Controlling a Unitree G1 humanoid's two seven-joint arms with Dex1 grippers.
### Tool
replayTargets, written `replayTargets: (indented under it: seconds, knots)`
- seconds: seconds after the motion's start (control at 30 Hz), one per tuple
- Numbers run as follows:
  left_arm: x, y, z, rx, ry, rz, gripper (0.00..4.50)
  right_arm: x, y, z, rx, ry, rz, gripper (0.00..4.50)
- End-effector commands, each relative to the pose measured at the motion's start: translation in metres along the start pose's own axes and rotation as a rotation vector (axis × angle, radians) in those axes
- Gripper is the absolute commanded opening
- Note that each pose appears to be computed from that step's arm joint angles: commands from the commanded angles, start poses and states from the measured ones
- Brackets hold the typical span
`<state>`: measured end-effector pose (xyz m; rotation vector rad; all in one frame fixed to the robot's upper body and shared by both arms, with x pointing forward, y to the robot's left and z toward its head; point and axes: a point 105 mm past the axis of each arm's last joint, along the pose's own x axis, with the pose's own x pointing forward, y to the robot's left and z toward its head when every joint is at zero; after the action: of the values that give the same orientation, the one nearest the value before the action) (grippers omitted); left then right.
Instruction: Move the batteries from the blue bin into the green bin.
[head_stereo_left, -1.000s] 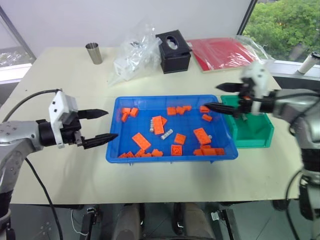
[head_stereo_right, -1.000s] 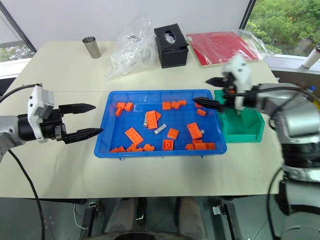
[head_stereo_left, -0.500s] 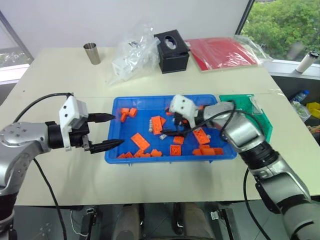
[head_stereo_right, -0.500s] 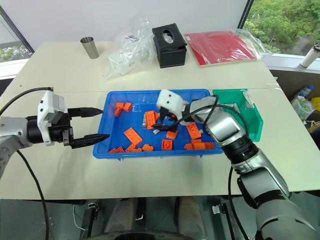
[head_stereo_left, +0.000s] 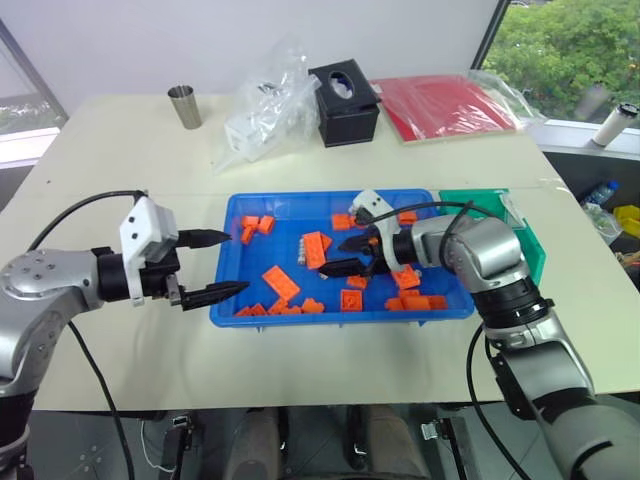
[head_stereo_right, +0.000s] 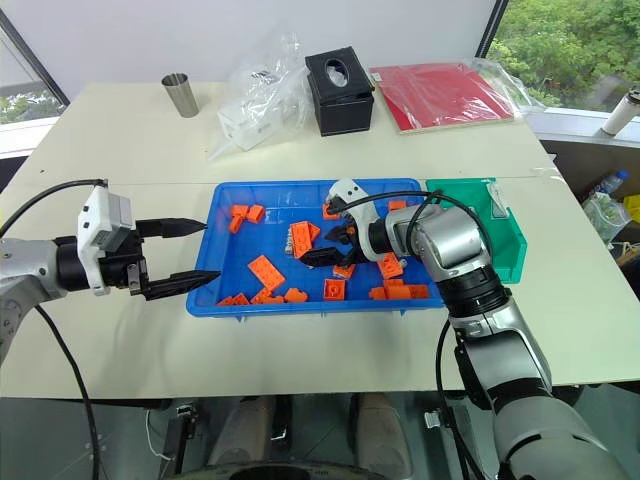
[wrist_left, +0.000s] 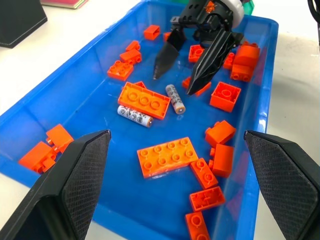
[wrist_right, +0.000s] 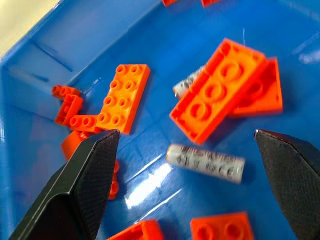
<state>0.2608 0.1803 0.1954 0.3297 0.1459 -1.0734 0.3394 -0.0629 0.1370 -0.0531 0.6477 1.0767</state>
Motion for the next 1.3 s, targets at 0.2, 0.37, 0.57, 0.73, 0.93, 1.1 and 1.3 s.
replayTargets:
  seconds: [0.2, 0.37, 0.57, 0.73, 0.93, 1.1, 1.3]
  knots:
    - [0.002, 0.002, 0.011, 0.056, -0.025, -0.006, 4.50, 0.014, 0.009, 0.016, 0.161, -0.080, 0.070, 4.42]
    - [0.002, -0.001, 0.014, 0.066, -0.029, -0.007, 4.50, 0.027, -0.003, 0.011, 0.245, -0.081, 0.032, 4.42]
    - [-0.002, -0.002, 0.014, 0.070, -0.025, 0.006, 4.50, 0.031, -0.018, 0.005, 0.311, -0.084, -0.007, 4.42]
    - [-0.002, -0.003, 0.013, 0.069, -0.023, 0.009, 4.50, 0.038, -0.022, 0.006, 0.353, -0.104, -0.013, 3.58]
    - [-0.002, 0.000, 0.014, 0.070, -0.027, 0.017, 4.50, 0.041, -0.013, 0.011, 0.361, -0.110, 0.014, 0.50]
    - [-0.002, 0.002, 0.014, 0.073, -0.026, 0.020, 4.50, 0.028, -0.005, 0.030, 0.300, -0.153, 0.029, 0.06]
    - [-0.003, 0.006, 0.014, 0.073, -0.023, 0.026, 4.50, 0.009, -0.002, 0.053, 0.111, -0.192, -0.033, 0.06]
